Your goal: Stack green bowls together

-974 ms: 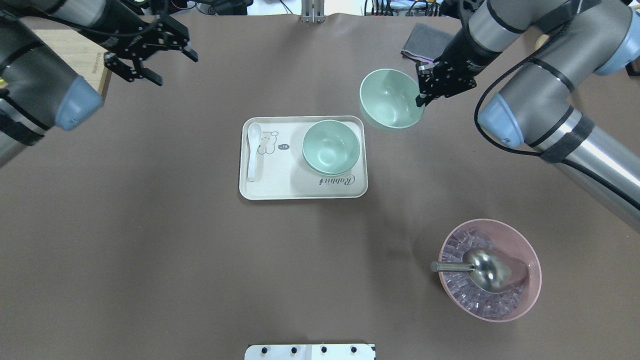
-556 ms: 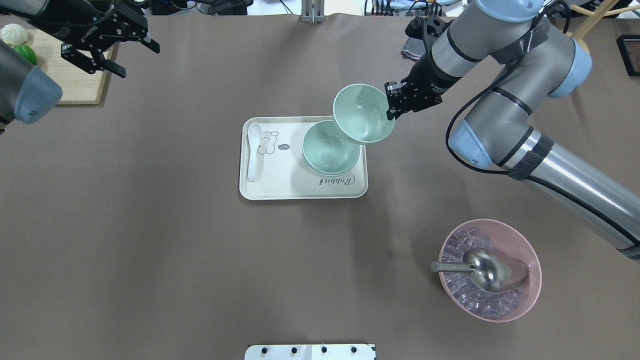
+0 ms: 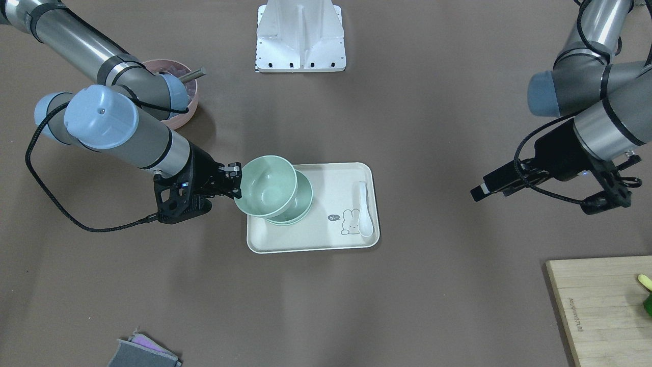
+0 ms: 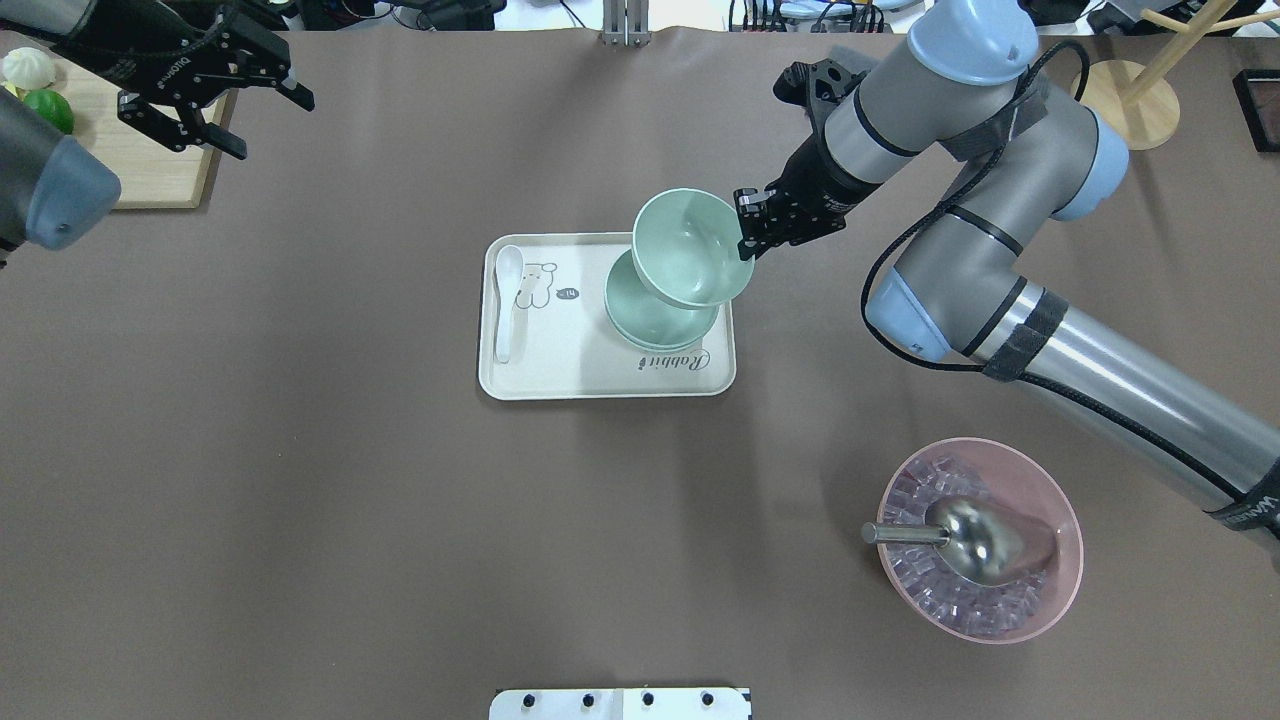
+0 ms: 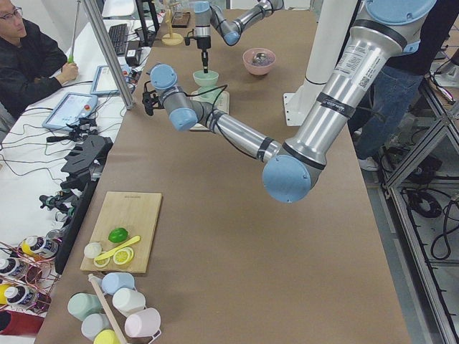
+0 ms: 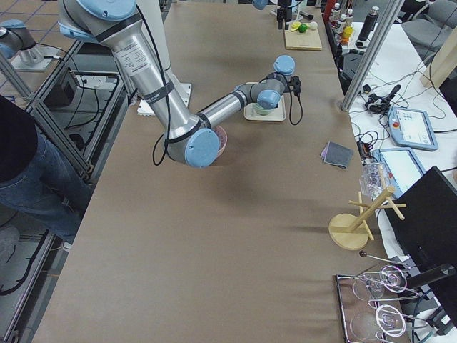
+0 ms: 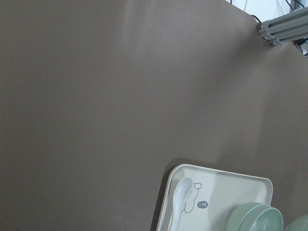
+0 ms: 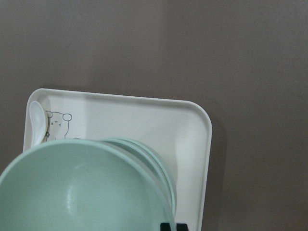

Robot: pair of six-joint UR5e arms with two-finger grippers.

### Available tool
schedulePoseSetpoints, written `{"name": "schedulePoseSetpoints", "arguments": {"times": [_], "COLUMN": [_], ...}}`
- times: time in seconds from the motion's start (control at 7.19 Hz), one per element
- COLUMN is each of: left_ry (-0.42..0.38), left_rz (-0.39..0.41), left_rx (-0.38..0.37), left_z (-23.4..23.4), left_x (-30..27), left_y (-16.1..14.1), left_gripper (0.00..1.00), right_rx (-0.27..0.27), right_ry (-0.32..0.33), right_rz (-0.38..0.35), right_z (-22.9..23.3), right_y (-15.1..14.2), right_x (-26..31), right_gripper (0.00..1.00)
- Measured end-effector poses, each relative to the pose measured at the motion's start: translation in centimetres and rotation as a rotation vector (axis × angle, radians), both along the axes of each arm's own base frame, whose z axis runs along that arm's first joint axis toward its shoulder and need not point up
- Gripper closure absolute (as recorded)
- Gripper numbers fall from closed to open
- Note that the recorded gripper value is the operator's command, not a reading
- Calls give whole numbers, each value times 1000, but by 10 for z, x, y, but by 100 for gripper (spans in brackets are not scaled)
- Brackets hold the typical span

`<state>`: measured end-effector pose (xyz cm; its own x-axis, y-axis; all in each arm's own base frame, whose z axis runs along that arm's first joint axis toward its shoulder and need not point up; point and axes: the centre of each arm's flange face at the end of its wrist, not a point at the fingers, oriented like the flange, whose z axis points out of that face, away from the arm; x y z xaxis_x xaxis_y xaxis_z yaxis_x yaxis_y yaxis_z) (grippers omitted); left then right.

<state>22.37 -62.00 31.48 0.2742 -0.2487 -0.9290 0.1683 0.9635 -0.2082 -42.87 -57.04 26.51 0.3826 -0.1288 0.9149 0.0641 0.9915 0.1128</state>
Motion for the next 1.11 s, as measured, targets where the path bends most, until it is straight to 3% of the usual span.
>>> {"name": "schedulePoseSetpoints", "arguments": {"times": [1.11], "left_ry": [-6], "left_rz": [5], "left_rx": [-11], "left_z": [6], "left_x": [4], "left_y": [-1], "left_gripper": [2], "right_rx": [15], "right_ry": [12], "right_rz": [-7], "right_z": [-3], "right_y": [11], "right_x": [-23], "right_gripper": [100]}}
